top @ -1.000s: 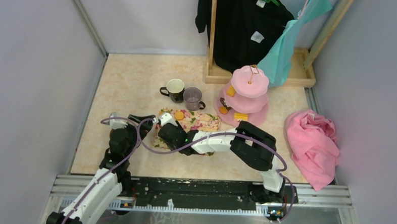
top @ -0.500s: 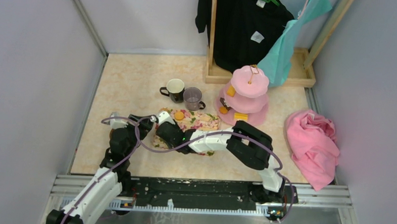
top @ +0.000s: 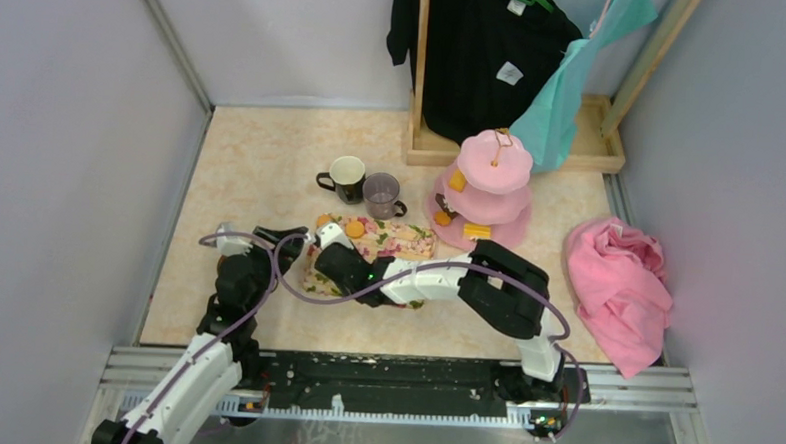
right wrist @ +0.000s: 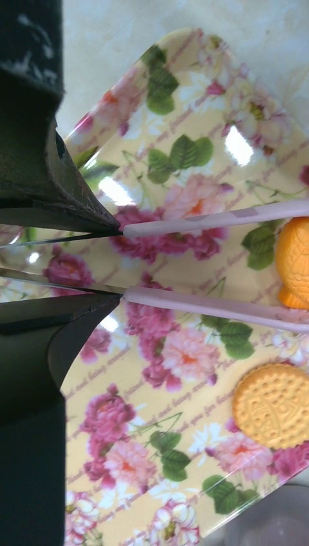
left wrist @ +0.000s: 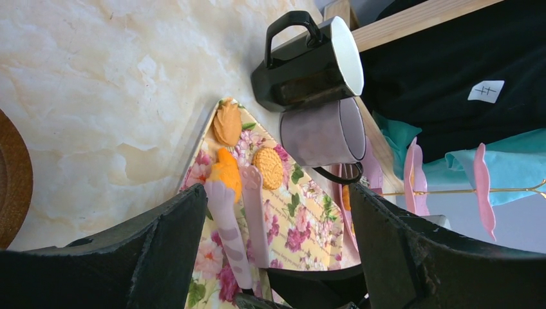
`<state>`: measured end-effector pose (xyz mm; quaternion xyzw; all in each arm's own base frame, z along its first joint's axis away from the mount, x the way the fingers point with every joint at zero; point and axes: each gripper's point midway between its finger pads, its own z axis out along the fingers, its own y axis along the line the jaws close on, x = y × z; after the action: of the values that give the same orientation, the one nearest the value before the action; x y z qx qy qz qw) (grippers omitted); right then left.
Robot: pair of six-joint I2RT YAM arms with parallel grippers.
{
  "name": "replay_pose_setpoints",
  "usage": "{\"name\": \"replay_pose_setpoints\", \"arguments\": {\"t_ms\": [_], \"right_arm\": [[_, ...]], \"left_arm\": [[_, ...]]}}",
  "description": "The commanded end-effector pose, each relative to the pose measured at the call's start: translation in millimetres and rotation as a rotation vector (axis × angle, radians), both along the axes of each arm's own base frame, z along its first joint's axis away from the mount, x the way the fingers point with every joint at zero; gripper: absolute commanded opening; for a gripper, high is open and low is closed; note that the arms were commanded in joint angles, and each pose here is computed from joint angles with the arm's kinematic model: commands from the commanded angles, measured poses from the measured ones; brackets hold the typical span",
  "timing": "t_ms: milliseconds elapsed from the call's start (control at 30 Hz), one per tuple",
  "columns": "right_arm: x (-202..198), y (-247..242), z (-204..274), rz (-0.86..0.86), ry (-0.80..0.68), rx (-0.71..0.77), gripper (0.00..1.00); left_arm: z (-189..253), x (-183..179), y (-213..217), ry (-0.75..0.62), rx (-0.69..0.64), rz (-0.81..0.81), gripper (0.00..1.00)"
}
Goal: Serve the afternoon tea
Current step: Place the desert on the desert table.
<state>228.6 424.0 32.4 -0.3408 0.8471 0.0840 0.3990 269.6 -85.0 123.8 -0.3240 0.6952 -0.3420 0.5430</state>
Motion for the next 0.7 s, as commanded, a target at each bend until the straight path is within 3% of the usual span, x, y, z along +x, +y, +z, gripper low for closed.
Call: {"name": "replay_pose_setpoints", "arguments": {"t_ms": [0,333,667], "right_arm": [[-7,-8,29,-0.004,0.007,0.038,0.36],[-26,-30,43,-0.015,0.007,0.048,0.35],[-39,-73,94,-0.089,-0.043,0.105,0.34]], "left_arm": [[2,-1,0,-0.009,0.014,-0.004,0.87],[1,-1,1,-0.007,0.02,-0.003,0.87],[1,-2,0,-0.013,0.029,-0.008,0.87]]}}
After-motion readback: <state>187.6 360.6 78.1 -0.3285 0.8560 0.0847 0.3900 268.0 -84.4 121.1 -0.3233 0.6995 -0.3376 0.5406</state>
